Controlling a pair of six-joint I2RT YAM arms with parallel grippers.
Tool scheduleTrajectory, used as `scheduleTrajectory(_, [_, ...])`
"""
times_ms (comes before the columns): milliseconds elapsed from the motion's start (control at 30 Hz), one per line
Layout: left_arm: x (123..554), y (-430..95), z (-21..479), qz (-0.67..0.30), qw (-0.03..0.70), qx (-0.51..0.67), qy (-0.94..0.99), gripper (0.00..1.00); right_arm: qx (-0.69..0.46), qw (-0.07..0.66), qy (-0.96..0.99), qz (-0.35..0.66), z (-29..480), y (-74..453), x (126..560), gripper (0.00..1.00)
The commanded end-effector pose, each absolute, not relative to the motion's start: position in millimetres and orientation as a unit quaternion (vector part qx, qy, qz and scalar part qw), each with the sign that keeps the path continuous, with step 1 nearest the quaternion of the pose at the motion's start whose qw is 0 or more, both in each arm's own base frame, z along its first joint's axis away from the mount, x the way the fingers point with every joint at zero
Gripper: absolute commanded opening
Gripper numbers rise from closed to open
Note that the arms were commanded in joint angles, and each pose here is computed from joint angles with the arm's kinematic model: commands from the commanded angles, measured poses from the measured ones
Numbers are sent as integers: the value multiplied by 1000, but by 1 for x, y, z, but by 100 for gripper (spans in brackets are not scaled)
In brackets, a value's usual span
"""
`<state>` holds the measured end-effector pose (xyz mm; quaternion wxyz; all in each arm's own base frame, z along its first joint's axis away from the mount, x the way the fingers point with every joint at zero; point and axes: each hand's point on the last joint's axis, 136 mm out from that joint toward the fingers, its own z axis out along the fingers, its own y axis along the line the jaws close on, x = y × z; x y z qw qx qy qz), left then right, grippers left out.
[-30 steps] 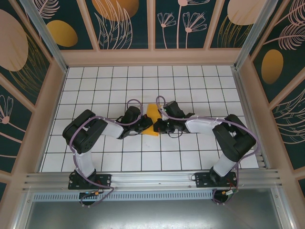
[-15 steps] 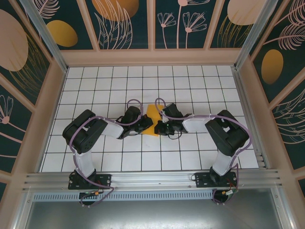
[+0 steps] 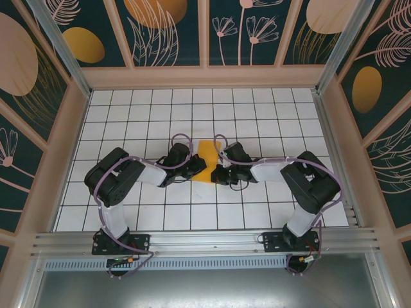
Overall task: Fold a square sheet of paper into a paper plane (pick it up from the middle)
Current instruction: Fold the triangle a second time at the center of the table.
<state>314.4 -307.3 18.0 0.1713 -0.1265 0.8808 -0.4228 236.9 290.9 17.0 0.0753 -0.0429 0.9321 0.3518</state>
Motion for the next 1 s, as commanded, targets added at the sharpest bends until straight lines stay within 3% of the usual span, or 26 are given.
scheduleTrajectory(0, [302,-292,-9,-381,150,-137,902,0,-22,28,948,316,-2,267,210,0])
scheduleTrajectory(233, [301,-292,-9,-382,149,-135,902,0,-18,29,953,300,-3,256,205,0])
scheduleTrajectory(567, [303,-295,-5,-389,151,-129,900,0,-36,101,913,394,69,296,241,1])
scheduleTrajectory(967, [306,-302,6,-404,155,-119,893,0,-13,58,926,372,28,310,255,1])
